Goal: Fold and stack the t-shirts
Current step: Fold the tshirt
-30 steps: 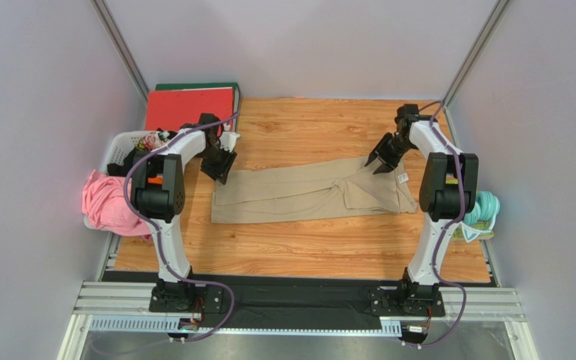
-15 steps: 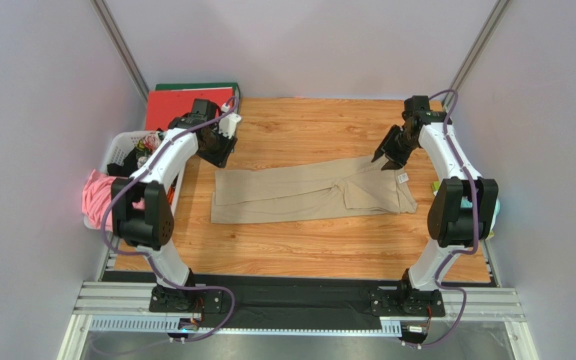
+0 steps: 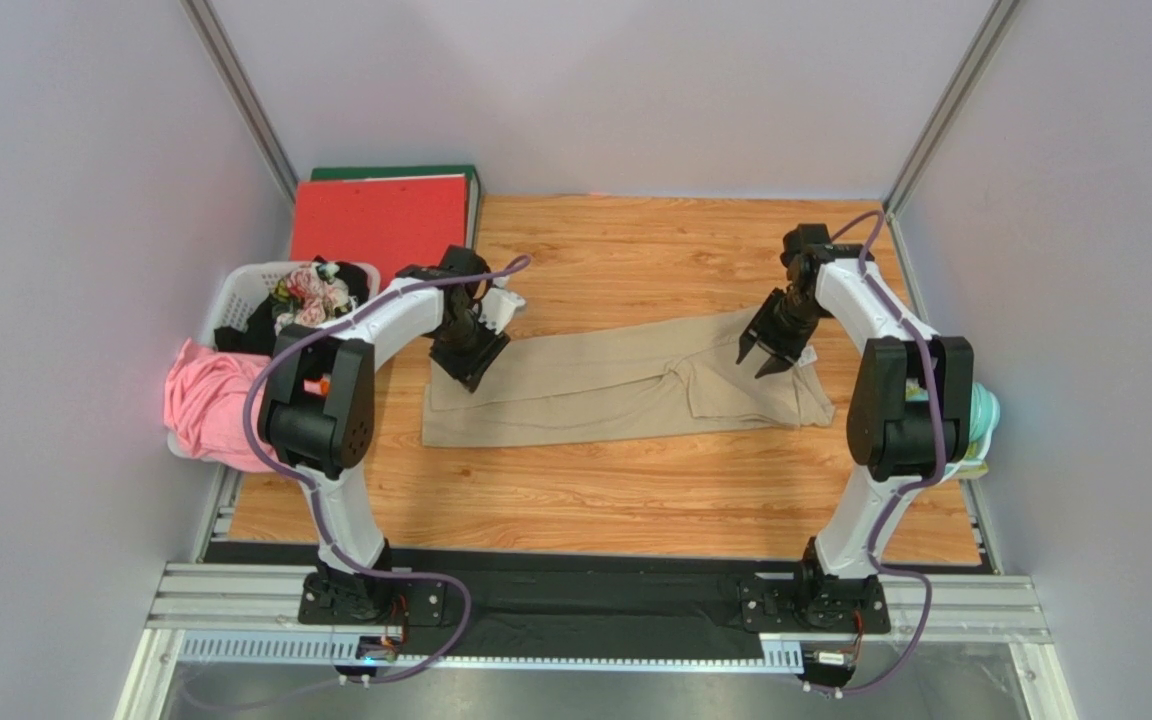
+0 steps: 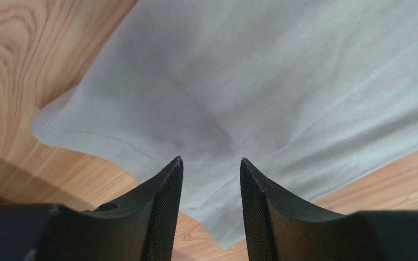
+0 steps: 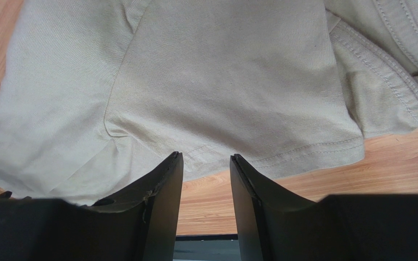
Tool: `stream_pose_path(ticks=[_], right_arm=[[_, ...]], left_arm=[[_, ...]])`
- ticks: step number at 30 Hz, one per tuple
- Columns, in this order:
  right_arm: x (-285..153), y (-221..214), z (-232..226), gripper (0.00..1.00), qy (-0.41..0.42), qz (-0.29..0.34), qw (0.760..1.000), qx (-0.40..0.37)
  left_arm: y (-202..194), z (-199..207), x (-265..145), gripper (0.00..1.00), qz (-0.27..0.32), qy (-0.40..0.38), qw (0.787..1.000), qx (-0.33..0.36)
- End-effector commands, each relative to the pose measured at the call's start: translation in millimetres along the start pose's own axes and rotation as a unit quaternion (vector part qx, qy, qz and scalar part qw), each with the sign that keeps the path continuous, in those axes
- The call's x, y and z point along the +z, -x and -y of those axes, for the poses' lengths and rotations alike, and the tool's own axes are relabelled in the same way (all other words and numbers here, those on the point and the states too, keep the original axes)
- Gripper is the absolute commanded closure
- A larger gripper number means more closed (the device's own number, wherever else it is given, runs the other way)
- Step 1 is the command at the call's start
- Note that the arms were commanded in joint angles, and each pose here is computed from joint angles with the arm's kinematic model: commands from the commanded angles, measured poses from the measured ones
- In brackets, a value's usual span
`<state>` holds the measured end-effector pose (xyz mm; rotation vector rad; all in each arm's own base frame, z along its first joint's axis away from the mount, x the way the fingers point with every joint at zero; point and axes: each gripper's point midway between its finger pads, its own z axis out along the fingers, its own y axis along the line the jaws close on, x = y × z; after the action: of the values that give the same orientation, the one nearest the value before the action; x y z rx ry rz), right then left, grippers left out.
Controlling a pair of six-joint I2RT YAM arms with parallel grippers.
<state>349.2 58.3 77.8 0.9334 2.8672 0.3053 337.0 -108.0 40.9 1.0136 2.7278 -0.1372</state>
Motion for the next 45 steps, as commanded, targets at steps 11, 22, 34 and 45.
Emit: stream_pose_path(ticks=[11, 22, 34, 45], right_arm=[[8, 6, 26, 0.59, -0.077, 0.022, 0.997, 0.011], [3, 12, 27, 0.60, -0.094, 0.027, 0.995, 0.018], [16, 12, 36, 0.63, -0.128, 0.008, 0.991, 0.022], [17, 32, 48, 0.63, -0.187, 0.015, 0.982, 0.013]], left_arm=[[62, -21, -42, 0.50, 0.091, 0.022, 0.995, 0.030], [23, -31, 5, 0.51, 0.039, 0.011, 0.999, 0.027], [-7, -42, 16, 0.51, 0.008, 0.019, 0.999, 0.026], [-17, -35, 21, 0.51, 0.002, 0.011, 1.000, 0.024]])
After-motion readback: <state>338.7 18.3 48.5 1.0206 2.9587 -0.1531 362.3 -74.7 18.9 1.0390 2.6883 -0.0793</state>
